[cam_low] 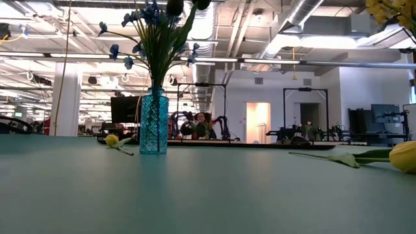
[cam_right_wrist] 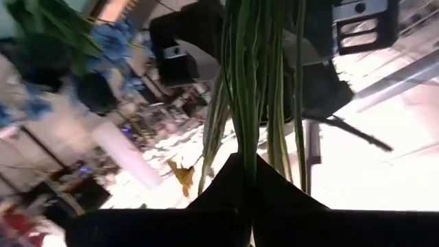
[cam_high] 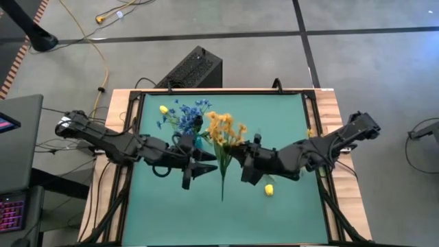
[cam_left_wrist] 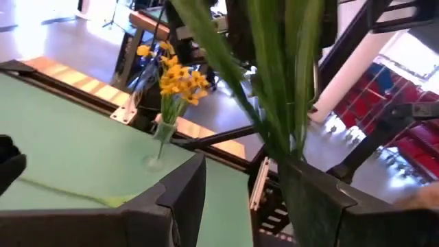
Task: Sort flowers into vase by color
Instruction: Put the yellow flowers into the transparent vase
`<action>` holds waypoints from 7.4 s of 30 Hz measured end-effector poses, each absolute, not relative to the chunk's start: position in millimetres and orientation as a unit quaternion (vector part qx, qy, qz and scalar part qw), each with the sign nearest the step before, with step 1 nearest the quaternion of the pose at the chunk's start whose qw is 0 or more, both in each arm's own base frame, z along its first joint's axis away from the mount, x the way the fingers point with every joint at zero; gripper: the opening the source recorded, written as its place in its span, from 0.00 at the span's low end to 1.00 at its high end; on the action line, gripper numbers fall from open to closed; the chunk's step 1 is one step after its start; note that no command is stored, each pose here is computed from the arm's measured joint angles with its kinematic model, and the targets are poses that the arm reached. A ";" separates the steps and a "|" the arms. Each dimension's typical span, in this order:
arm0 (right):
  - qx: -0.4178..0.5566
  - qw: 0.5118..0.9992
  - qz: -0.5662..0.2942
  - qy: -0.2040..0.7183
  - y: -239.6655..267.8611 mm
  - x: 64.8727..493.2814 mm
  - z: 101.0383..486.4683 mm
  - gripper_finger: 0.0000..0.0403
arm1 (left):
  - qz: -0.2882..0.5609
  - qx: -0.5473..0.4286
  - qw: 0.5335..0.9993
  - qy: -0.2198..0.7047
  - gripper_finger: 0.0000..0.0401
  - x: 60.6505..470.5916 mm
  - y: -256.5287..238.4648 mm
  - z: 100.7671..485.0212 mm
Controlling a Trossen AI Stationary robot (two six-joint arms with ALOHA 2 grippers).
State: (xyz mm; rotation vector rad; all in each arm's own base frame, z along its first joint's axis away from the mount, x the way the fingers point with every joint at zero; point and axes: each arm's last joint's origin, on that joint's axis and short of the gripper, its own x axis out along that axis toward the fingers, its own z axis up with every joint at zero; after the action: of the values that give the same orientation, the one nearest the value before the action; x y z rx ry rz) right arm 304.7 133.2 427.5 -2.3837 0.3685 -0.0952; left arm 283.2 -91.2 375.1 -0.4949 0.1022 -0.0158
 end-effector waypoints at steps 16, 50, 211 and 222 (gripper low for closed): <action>-0.934 0.317 -0.085 0.140 106.2 316.1 439.8 0.07 | -0.077 -0.202 0.976 0.021 0.43 284.9 -92.1 382.9; -0.621 0.739 -0.147 0.217 93.4 297.3 424.0 0.44 | 0.037 -0.101 0.994 -0.020 0.00 259.7 -89.9 400.2; 0.043 0.928 -0.108 0.354 165.4 85.5 363.3 0.11 | -0.064 0.177 0.981 0.055 0.59 289.9 -131.9 278.3; 0.073 0.970 -0.109 0.205 139.0 81.8 412.7 0.11 | -0.059 0.171 0.982 0.051 0.59 291.3 -129.2 279.3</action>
State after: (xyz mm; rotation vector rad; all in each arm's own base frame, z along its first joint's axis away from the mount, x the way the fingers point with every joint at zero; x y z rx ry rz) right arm 81.8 139.0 412.7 0.1469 0.4134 -0.2212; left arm 291.3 -129.2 279.3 0.3439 0.1029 -0.1184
